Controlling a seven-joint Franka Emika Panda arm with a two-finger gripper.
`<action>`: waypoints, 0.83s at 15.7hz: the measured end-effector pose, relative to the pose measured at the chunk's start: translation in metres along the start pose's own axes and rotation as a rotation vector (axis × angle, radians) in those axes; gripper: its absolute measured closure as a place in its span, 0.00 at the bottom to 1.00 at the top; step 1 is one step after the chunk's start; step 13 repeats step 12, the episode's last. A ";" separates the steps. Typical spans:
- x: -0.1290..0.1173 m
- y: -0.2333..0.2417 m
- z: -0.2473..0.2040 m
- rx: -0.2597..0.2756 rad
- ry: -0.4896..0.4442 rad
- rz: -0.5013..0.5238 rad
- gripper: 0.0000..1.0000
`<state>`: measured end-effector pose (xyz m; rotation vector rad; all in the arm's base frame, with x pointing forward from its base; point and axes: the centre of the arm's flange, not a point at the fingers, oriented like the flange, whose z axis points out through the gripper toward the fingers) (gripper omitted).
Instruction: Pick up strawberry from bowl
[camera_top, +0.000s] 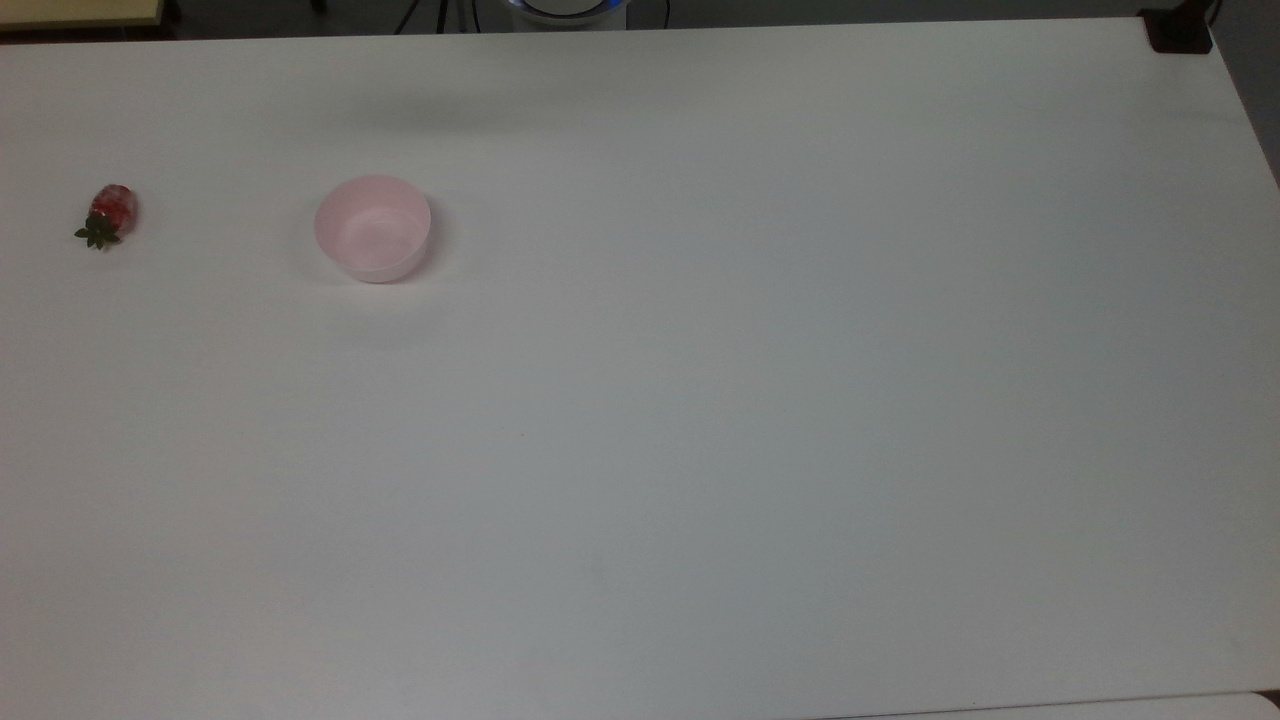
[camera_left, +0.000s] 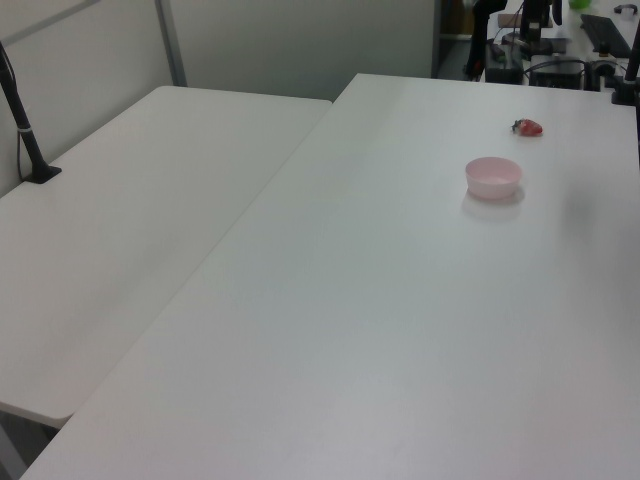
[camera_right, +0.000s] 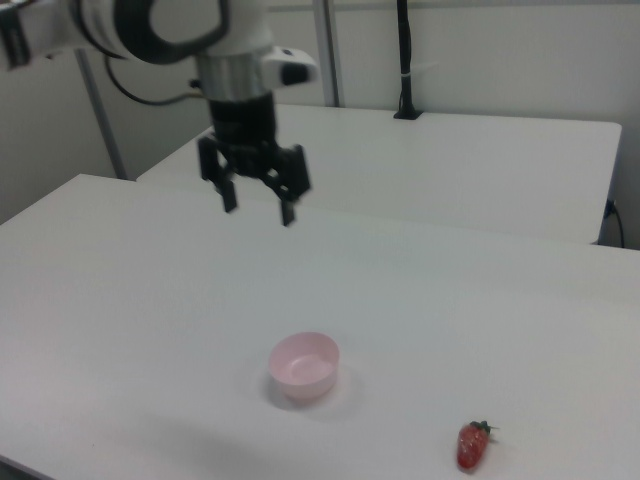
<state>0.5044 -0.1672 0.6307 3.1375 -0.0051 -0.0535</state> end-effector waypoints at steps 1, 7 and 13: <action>0.002 -0.018 -0.004 0.016 0.012 -0.003 0.00; 0.027 -0.067 0.000 0.064 0.118 0.019 0.00; 0.043 -0.118 0.013 0.065 0.120 0.039 0.00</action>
